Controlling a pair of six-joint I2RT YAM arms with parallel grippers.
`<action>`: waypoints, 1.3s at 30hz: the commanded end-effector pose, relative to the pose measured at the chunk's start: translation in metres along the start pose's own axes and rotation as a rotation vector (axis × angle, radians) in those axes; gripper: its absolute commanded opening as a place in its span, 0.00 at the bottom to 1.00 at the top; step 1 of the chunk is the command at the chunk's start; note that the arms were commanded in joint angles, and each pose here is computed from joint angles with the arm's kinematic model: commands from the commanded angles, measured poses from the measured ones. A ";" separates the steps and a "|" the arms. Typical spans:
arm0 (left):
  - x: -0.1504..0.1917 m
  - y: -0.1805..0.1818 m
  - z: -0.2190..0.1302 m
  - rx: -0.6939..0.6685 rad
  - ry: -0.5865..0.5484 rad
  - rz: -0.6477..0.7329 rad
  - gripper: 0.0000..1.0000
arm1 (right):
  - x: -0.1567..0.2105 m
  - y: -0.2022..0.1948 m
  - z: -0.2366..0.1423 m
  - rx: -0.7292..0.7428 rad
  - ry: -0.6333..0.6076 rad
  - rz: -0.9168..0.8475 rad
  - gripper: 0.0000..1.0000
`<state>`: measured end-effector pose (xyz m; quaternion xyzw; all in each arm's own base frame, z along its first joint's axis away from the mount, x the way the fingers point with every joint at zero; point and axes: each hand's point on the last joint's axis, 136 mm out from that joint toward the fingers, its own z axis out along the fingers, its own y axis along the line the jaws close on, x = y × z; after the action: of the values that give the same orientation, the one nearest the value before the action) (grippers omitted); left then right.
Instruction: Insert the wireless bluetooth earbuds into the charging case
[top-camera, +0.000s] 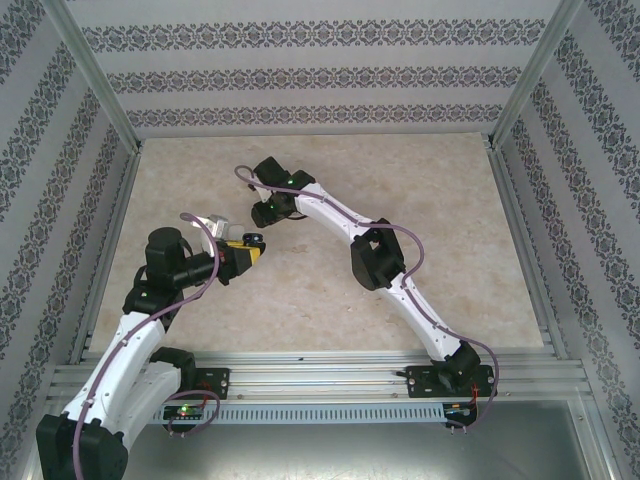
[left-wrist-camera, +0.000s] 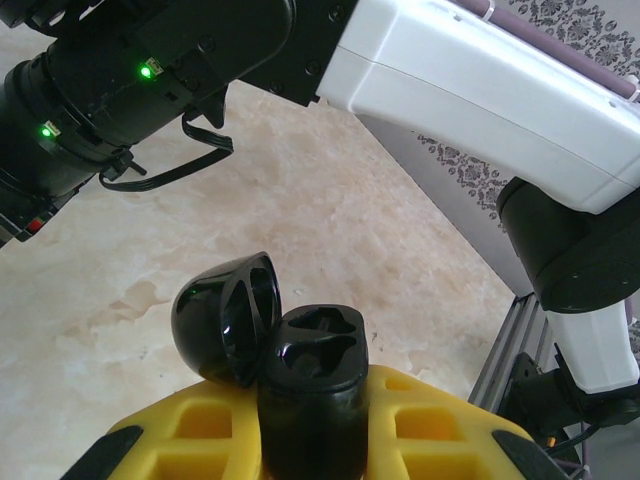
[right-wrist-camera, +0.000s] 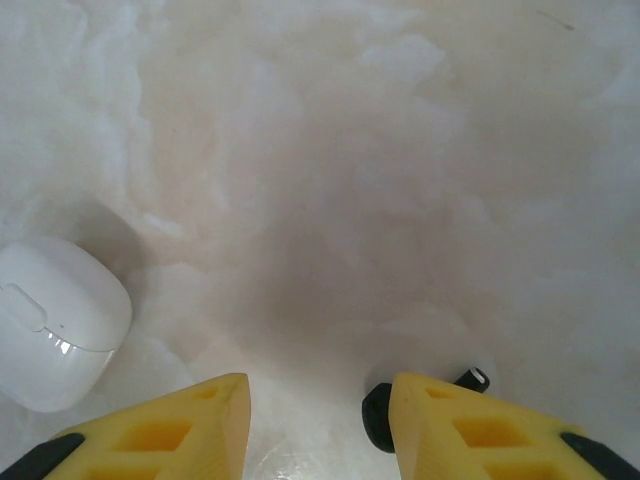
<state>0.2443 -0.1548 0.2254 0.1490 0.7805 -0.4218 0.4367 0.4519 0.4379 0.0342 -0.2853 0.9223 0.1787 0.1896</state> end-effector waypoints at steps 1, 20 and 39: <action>-0.009 -0.004 -0.004 0.020 -0.040 0.016 0.00 | 0.047 -0.013 0.011 0.078 0.159 -0.017 0.44; -0.008 -0.010 -0.007 0.034 -0.043 0.018 0.00 | 0.078 -0.012 -0.018 0.088 0.240 0.036 0.39; -0.009 -0.010 -0.007 0.046 -0.050 0.024 0.00 | 0.106 -0.004 -0.076 0.048 0.189 0.447 0.43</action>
<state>0.2382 -0.1552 0.2298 0.1507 0.7726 -0.4327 0.4394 0.3420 0.3474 0.0354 -0.1473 0.9775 0.1429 0.0491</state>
